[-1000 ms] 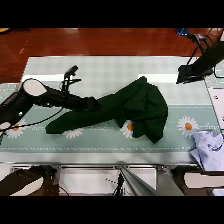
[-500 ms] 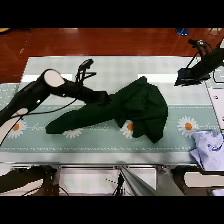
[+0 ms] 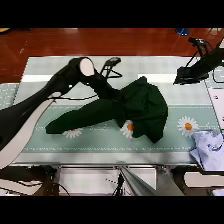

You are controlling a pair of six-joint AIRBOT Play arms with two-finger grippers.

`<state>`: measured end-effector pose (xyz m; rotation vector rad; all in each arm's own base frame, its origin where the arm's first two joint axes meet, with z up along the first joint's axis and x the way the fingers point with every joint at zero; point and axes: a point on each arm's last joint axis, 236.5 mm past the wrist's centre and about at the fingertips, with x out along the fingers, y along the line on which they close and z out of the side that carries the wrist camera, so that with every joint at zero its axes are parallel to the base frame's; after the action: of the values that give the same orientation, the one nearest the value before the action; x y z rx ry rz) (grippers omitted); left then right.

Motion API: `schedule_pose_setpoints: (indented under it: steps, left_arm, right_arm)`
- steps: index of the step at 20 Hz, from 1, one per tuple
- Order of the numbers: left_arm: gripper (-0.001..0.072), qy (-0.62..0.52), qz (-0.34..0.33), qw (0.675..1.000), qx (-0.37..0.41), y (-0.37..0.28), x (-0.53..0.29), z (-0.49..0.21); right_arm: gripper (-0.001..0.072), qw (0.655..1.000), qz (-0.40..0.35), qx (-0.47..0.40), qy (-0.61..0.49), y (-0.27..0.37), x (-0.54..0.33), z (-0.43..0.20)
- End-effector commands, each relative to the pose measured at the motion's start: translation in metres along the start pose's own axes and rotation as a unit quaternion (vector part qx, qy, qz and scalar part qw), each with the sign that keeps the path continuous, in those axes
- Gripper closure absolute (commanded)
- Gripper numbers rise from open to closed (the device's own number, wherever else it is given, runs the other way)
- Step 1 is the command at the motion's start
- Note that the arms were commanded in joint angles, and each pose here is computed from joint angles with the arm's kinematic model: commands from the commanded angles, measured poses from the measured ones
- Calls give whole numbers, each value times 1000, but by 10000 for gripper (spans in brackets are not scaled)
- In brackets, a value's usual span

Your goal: Fold the shirts.

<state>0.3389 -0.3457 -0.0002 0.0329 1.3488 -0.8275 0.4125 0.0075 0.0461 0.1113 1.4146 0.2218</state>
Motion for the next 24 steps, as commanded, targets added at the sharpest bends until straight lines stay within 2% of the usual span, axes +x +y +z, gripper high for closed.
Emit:
schedule_pose_setpoints:
  steps: [1,6,8,9,10,11,13,14,17,19,22,24]
  left_arm:
    - [37,44,52,998,13,15,18,-8]
    - [46,50,63,997,-15,26,32,-7]
    - [188,30,80,996,-17,34,32,2]
    - [196,21,87,996,-20,37,32,6]
    - [307,16,87,996,-19,38,32,9]
    - [346,11,87,996,-19,38,32,11]
    - [635,18,85,996,-1,36,30,9]
    - [678,30,84,996,16,33,26,6]
    - [678,45,85,994,50,26,-6,6]
    - [678,12,116,991,67,29,-49,24]
    - [678,-72,242,964,82,77,-147,56]
    - [678,-104,305,945,47,126,-204,59]
  right_arm:
    - [281,1000,8,1,-3,4,0,1]
    - [287,999,32,2,-13,15,-1,6]
    - [287,999,33,2,-13,15,-1,6]
    - [287,999,33,2,-13,15,-1,6]
    - [287,999,33,2,-13,15,-1,6]
    - [287,999,33,2,-13,15,-1,6]
    - [288,999,33,2,-13,15,-1,6]
    - [288,999,33,2,-12,15,-1,6]
    - [288,999,33,1,-13,15,-1,6]
    - [288,999,33,1,-12,16,-1,6]
    - [288,999,34,1,-10,16,-1,4]
    - [288,999,34,1,-10,16,-1,5]
